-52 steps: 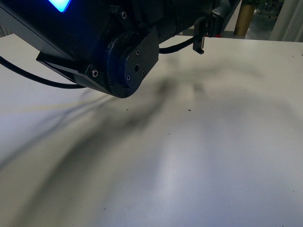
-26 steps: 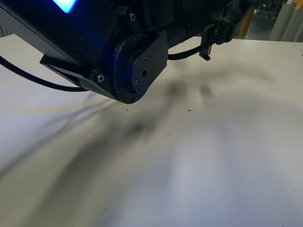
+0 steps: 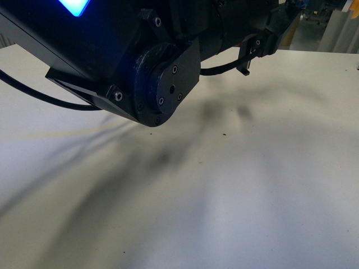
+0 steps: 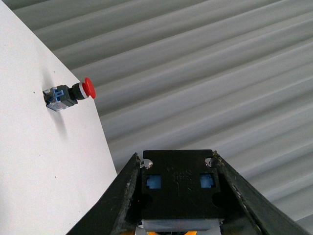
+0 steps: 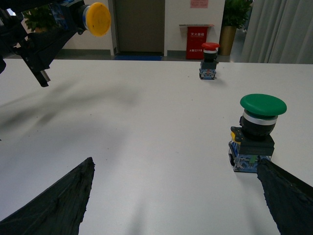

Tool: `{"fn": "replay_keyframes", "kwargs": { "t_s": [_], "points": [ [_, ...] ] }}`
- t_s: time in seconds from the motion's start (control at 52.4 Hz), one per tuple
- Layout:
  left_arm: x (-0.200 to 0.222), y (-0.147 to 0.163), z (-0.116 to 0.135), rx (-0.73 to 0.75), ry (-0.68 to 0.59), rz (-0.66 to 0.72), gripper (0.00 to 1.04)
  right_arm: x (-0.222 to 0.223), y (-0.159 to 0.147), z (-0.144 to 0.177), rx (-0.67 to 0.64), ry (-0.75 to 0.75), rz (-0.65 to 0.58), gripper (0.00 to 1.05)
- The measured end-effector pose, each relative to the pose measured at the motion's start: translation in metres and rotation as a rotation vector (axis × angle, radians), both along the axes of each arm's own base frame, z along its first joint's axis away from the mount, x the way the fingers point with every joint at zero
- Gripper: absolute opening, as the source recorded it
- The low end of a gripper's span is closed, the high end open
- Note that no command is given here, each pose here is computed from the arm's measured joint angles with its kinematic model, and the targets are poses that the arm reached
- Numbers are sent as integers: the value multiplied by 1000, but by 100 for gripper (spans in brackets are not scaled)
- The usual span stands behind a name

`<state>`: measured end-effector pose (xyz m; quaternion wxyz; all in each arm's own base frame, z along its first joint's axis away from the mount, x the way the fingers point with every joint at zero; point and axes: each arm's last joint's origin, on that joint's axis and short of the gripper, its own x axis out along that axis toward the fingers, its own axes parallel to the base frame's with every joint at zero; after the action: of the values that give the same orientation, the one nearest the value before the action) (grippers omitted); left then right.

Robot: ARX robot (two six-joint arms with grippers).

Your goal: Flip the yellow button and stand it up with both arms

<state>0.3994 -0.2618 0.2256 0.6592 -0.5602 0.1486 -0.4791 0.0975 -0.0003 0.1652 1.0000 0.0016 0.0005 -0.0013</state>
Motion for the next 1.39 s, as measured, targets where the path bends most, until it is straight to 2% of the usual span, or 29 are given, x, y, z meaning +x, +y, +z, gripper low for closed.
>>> {"fn": "replay_keyframes", "kwargs": {
  "t_s": [0.516,0.592,0.707,0.764,0.898,1.088,1.279,1.394],
  "points": [
    [0,0,0,2,-3,1,36,0,0,0,3,0,-5,97],
    [0,0,0,2,-3,1,36,2,4,6,167,-5,-65,97],
    [0,-1,0,4,-6,1,36,8,20,42,423,-17,44,97],
    [-1,-1,0,5,-7,1,36,12,27,59,511,-22,89,97],
    [-1,-1,0,5,-9,2,36,25,34,80,620,-8,115,97],
    [-1,-1,1,5,-9,2,36,51,38,97,775,94,105,97],
    [-1,-1,1,5,-10,2,36,80,41,104,943,180,55,97],
    [-1,0,1,5,-10,2,36,101,45,101,1092,274,-10,97]
  ]
}}
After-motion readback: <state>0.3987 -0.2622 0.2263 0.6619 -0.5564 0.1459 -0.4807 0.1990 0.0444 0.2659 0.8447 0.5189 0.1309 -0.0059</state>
